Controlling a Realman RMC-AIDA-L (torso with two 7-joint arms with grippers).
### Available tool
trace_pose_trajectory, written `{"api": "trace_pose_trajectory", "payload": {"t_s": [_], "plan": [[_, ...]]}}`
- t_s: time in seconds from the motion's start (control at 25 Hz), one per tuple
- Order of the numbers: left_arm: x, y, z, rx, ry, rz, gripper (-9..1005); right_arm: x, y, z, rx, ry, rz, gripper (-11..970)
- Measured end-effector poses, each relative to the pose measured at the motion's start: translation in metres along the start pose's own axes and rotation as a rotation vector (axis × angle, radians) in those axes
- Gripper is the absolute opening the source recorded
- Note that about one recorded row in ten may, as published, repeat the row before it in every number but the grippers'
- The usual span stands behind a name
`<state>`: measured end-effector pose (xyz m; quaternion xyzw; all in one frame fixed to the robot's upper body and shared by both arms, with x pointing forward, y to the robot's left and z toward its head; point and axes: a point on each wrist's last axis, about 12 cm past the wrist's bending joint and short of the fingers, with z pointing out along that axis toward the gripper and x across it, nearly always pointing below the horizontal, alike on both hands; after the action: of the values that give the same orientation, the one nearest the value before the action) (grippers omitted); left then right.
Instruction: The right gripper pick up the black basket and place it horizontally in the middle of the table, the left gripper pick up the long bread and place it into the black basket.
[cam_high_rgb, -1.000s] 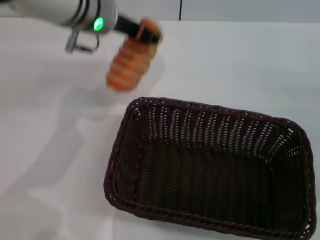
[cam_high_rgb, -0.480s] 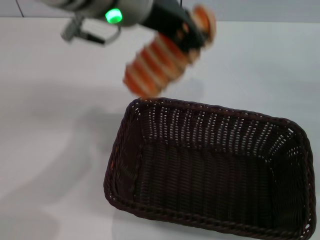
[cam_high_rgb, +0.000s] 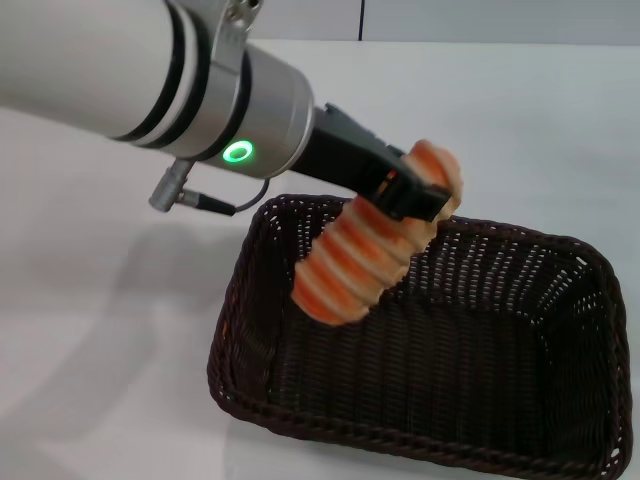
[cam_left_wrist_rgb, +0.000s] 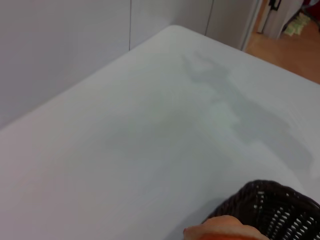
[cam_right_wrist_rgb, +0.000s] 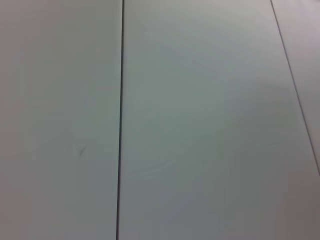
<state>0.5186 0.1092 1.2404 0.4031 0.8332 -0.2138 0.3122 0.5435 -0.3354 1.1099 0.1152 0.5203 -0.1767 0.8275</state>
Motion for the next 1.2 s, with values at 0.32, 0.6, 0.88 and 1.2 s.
{"api": "trace_pose_trajectory", "payload": {"t_s": [0.32, 0.6, 0.88, 1.2], "plan": [[0.012, 0.008, 0.002, -0.011, 0.012, -0.037, 661, -0.002, 0.004, 0.004, -0.001, -0.01, 0.009, 383], [0.028, 0.057, -0.002, -0.233, -0.115, -0.125, 849, -0.004, 0.009, 0.003, 0.01, -0.013, 0.033, 383], [0.065, 0.129, -0.015, -0.551, -0.41, -0.224, 875, -0.004, 0.011, 0.001, 0.024, -0.007, 0.044, 383], [0.128, 0.178, -0.011, -0.87, -0.666, -0.331, 868, 0.001, 0.018, 0.005, 0.007, 0.041, 0.045, 383]]}}
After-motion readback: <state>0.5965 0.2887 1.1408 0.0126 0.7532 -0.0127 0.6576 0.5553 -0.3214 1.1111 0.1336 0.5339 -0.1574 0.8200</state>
